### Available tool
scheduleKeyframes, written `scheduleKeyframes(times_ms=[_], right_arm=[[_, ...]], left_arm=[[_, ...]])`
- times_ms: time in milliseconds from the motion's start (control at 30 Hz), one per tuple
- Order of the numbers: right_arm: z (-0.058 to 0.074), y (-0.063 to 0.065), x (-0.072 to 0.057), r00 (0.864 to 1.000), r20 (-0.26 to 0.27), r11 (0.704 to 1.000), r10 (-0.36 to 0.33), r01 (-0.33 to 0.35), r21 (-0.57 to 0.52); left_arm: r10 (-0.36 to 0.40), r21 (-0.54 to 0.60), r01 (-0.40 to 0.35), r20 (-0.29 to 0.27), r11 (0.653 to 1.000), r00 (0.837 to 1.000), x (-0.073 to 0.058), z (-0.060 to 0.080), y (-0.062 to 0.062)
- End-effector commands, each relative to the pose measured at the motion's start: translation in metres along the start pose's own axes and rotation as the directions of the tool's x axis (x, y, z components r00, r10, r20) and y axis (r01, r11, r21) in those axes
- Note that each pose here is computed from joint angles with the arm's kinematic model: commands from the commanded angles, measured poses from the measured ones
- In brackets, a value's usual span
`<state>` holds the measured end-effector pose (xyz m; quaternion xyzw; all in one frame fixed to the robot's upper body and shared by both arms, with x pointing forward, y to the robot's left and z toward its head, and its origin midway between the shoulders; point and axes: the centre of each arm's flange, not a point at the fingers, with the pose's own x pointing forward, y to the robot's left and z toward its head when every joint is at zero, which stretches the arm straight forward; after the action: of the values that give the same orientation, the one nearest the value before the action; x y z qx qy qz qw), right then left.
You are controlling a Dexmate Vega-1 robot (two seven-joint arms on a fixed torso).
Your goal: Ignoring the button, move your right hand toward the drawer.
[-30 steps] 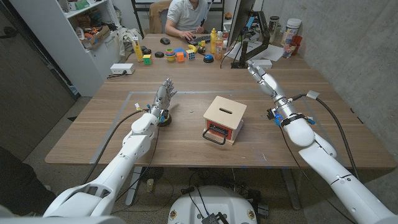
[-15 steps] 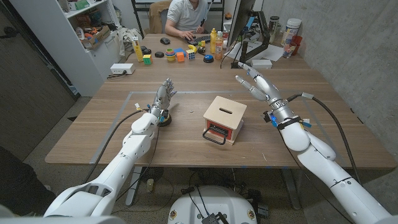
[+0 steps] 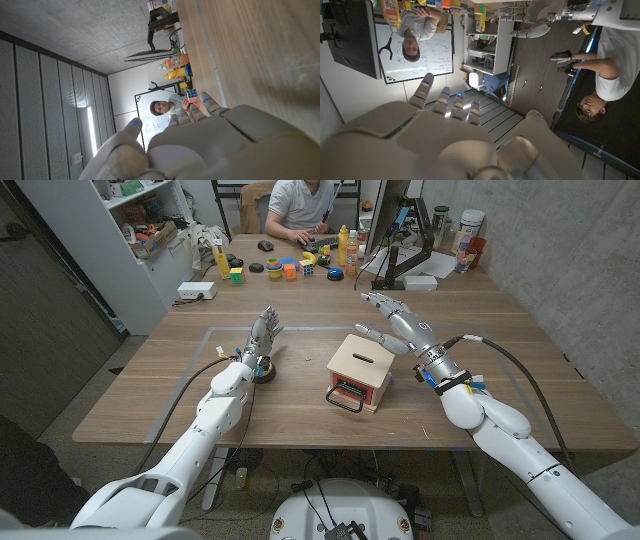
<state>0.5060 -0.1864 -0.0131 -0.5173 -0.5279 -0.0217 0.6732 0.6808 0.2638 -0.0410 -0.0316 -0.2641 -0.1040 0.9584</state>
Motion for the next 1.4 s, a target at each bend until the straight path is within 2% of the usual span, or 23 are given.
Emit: scheduleKeyframes(times_ms=[33,300,500,1000,1400], right_arm=[[0.01,0.016,0.004,0.993,0.065,0.989,0.102,-0.095,-0.112],[0.01,0.032,0.005,0.974,0.072,0.971,0.216,-0.206,-0.121],[0.011,0.039,0.004,0.961,0.076,0.958,0.264,-0.252,-0.139],[0.01,0.043,0.008,0.958,0.086,0.955,0.275,-0.261,-0.143],[0.008,0.043,0.011,0.96,0.081,0.957,0.268,-0.256,-0.133]], left_arm=[[0.0,-0.009,0.0,-0.008,1.0,1.0,0.001,-0.004,0.001],[0.004,-0.01,-0.004,-0.011,1.0,1.0,0.002,-0.005,0.003],[0.007,-0.012,-0.007,-0.016,1.0,1.0,0.003,-0.007,0.004],[0.007,-0.013,-0.007,-0.021,1.0,1.0,0.009,-0.009,0.008],[0.005,-0.016,-0.005,-0.028,1.0,1.0,0.012,-0.011,0.01]])
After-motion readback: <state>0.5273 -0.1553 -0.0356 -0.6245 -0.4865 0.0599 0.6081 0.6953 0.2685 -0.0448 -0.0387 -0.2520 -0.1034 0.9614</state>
